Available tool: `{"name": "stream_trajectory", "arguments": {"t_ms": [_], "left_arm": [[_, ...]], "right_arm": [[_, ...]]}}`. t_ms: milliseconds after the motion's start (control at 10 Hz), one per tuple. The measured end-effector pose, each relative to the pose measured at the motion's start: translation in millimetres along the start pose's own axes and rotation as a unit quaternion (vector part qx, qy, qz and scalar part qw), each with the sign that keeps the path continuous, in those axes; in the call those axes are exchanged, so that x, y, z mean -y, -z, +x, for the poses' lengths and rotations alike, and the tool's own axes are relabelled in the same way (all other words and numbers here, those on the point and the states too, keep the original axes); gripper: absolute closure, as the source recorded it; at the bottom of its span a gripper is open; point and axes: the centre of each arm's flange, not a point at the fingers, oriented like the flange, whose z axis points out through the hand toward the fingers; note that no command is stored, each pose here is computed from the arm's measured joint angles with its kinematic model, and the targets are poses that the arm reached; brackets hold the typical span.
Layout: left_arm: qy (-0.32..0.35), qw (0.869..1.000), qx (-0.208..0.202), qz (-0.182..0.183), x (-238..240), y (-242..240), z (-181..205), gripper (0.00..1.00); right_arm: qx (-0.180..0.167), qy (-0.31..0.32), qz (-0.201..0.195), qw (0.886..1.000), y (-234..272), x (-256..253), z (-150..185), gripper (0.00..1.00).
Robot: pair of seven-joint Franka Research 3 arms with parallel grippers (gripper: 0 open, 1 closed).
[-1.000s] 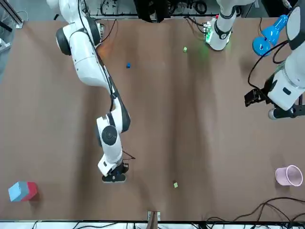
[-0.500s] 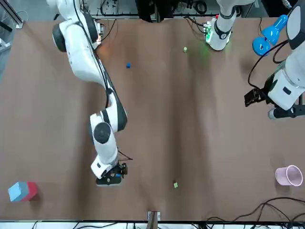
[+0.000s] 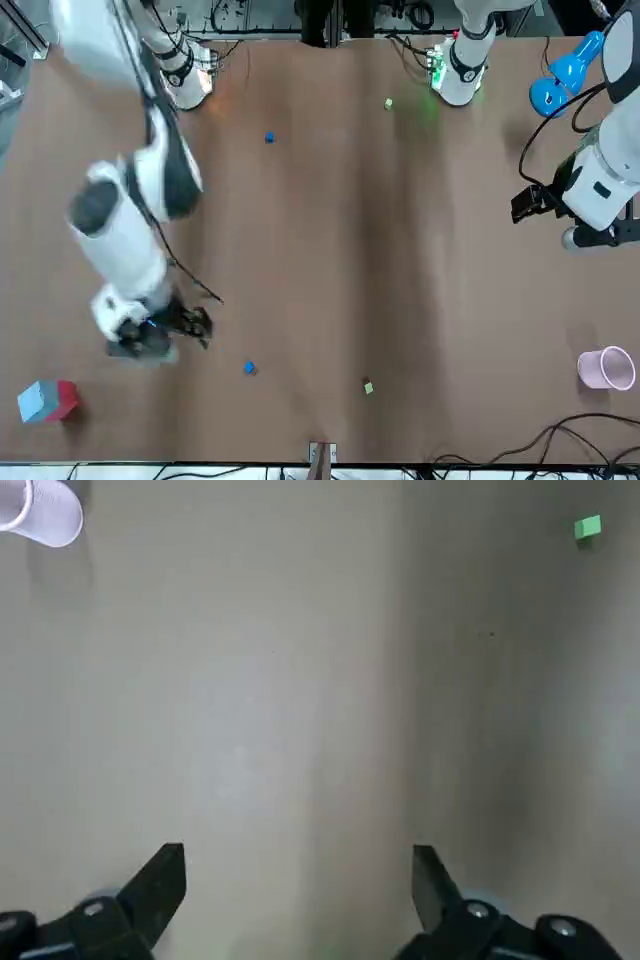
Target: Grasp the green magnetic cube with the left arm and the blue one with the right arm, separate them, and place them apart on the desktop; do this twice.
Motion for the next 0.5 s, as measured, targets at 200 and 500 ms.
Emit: {"name": "stream_trajectory", "arguments": {"t_ms": [200, 500], "left_arm": [[0.003, 1.0, 0.004, 0.0, 2.8, -5.0, 2.7, 0.0], [0.028, 1.0, 0.007, -0.001, 38.2, -7.2, 9.9, 0.0]], "right_arm": [[0.065, -0.006, -0.023, 0.998, 80.0, -34.8, -55.1, 0.0], [0.116, 0.002, -0.049, 0.992, 147.0, -68.4, -103.9, 0.03]]}}
